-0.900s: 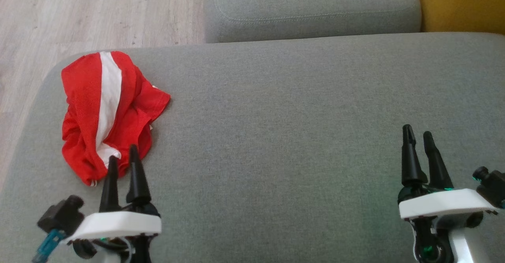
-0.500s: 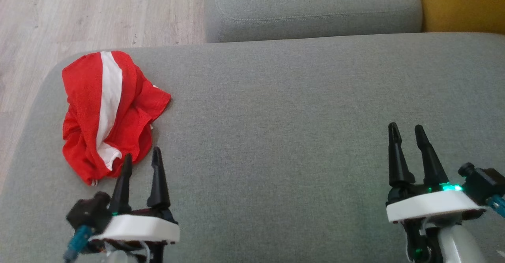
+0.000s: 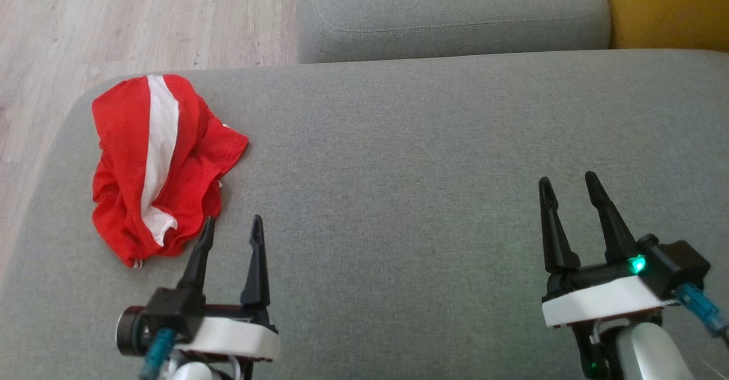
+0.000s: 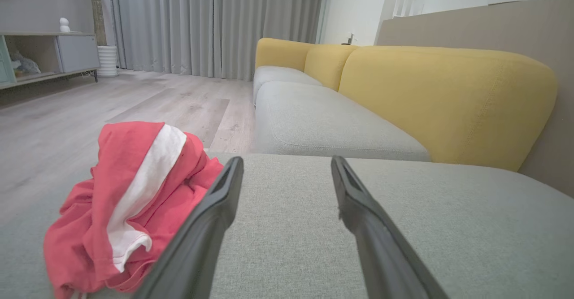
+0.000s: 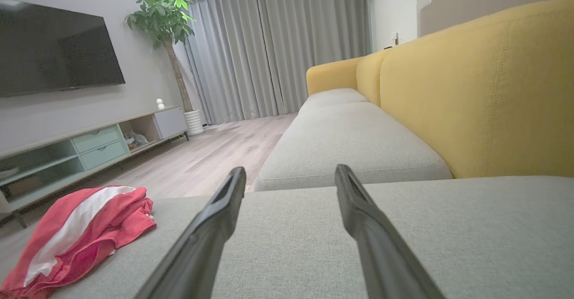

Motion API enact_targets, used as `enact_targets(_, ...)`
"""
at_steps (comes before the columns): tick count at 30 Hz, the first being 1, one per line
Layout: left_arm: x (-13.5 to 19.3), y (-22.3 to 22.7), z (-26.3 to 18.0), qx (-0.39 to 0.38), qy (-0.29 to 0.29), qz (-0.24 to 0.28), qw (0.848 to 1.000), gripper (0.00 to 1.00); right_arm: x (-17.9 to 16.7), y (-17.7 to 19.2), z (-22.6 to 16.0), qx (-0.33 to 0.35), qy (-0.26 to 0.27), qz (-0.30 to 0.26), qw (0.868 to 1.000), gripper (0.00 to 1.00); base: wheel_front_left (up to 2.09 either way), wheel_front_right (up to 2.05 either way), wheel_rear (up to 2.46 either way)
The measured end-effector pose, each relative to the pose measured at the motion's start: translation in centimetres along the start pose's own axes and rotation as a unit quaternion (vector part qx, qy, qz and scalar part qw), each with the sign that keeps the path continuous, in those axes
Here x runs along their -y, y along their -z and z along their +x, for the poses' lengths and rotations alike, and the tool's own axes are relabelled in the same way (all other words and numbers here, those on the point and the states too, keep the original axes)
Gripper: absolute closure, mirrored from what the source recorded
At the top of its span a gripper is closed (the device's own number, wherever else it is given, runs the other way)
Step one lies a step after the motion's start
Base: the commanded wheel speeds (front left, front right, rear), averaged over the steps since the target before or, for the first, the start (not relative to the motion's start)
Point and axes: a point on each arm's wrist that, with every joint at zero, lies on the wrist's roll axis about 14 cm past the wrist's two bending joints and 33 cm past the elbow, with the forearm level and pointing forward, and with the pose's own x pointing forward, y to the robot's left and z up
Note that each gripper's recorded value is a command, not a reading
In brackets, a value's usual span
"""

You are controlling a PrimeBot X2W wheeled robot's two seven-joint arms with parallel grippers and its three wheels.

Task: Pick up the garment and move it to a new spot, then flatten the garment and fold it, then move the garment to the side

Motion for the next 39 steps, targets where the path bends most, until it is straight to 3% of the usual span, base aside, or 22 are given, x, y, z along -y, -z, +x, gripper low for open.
enact_targets(11,1.6,-0.6,-0.1,0.027,0.030,0.095,0.995,0.00,-1.2,-0.4,0.1,0.012,-0.026,-0.086,0.996,0.00,0.00,0.00,0.00)
enact_targets(17,2.3,-1.3,-0.2,0.047,0.039,0.120,0.991,0.00,-1.3,-0.8,0.0,0.023,-0.028,-0.081,0.996,0.00,0.00,0.00,0.00)
enact_targets(24,2.7,-2.6,-0.1,0.070,0.047,0.078,0.993,0.00,-0.5,1.2,-1.3,0.001,-0.004,-0.003,1.000,0.00,0.00,0.00,0.00)
enact_targets(39,2.1,1.5,-1.2,0.011,0.062,0.045,0.997,0.00,0.2,3.5,-2.2,-0.029,0.013,0.030,0.999,0.00,0.00,0.00,0.00)
